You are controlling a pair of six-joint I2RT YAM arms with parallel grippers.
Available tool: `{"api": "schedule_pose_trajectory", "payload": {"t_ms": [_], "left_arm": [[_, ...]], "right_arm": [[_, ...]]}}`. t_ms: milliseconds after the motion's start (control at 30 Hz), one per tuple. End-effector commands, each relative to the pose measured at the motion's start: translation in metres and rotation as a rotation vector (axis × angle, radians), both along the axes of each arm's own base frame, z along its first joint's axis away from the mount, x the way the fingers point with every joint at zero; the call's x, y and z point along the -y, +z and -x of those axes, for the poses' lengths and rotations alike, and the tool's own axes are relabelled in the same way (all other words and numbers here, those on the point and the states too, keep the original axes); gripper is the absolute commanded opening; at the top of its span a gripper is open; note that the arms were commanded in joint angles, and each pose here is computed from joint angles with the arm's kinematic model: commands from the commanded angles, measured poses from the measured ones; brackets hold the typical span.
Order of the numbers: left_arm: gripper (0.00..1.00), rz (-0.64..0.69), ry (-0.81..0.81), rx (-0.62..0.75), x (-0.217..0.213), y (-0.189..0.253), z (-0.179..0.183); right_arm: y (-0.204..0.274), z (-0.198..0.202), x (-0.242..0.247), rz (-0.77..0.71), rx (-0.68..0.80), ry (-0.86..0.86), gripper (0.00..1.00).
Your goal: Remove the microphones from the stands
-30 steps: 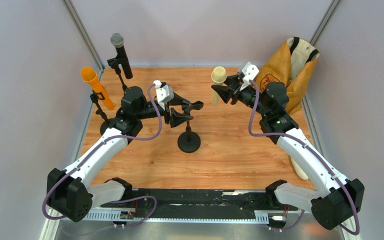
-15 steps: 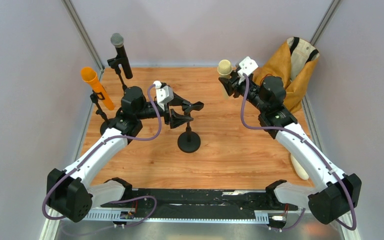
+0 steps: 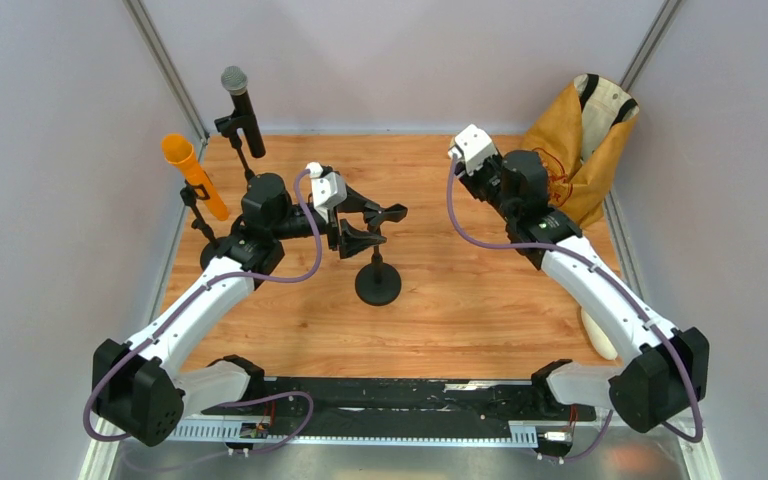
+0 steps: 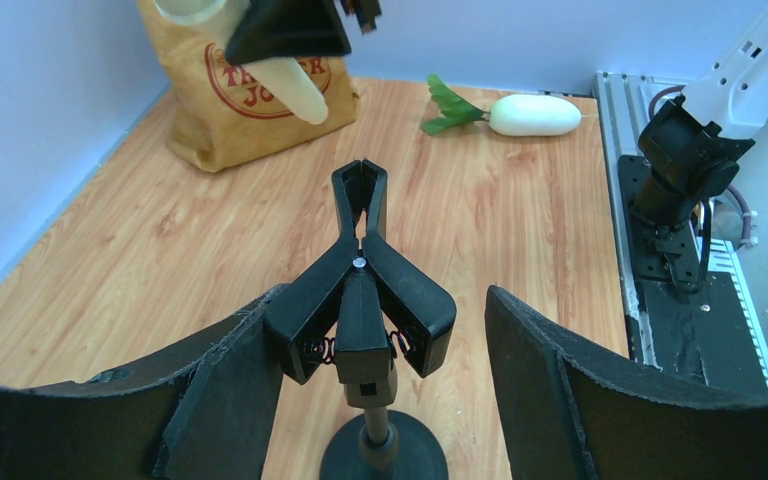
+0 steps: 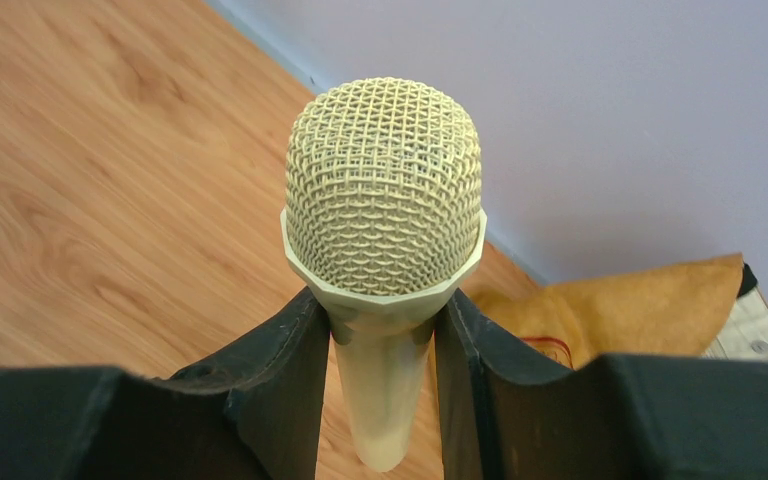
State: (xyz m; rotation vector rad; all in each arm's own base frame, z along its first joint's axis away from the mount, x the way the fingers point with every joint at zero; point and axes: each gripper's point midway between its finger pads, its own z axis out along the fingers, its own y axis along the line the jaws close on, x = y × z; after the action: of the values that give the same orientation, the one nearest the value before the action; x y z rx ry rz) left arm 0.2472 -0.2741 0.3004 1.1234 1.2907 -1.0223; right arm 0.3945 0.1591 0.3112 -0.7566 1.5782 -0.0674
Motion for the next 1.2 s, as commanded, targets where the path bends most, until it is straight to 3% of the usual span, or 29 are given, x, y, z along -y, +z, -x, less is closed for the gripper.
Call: {"api": "schedule_pose_trajectory", "payload": {"t_ms": [0, 367, 833, 1067, 1167], "left_arm": [[0.77, 0.022, -0.036, 0.052, 0.000, 0.014, 0.012], [0.78, 0.026, -0.038, 0.050, -0.001, 0.015, 0.013], [0.78, 0.030, -0.040, 0.059, -0.001, 0.017, 0.015], [0.79, 0.033, -0.039, 0.058, -0.001, 0.017, 0.015], [0.79, 0.033, -0.041, 0.056, -0.001, 0.017, 0.015]], "right_arm": [[-0.050, -0.006, 0.037, 0.268, -0.089, -0.123, 0.13], [-0.163, -0.011, 0.063, 0.567, -0.349, -0.158, 0.11], [-0.230, -0.039, 0.082, 0.664, -0.523, -0.207, 0.13], [-0.247, -0.052, 0.096, 0.675, -0.563, -0.246, 0.24], [-0.252, -0.057, 0.101, 0.669, -0.576, -0.262, 0.35]]}}
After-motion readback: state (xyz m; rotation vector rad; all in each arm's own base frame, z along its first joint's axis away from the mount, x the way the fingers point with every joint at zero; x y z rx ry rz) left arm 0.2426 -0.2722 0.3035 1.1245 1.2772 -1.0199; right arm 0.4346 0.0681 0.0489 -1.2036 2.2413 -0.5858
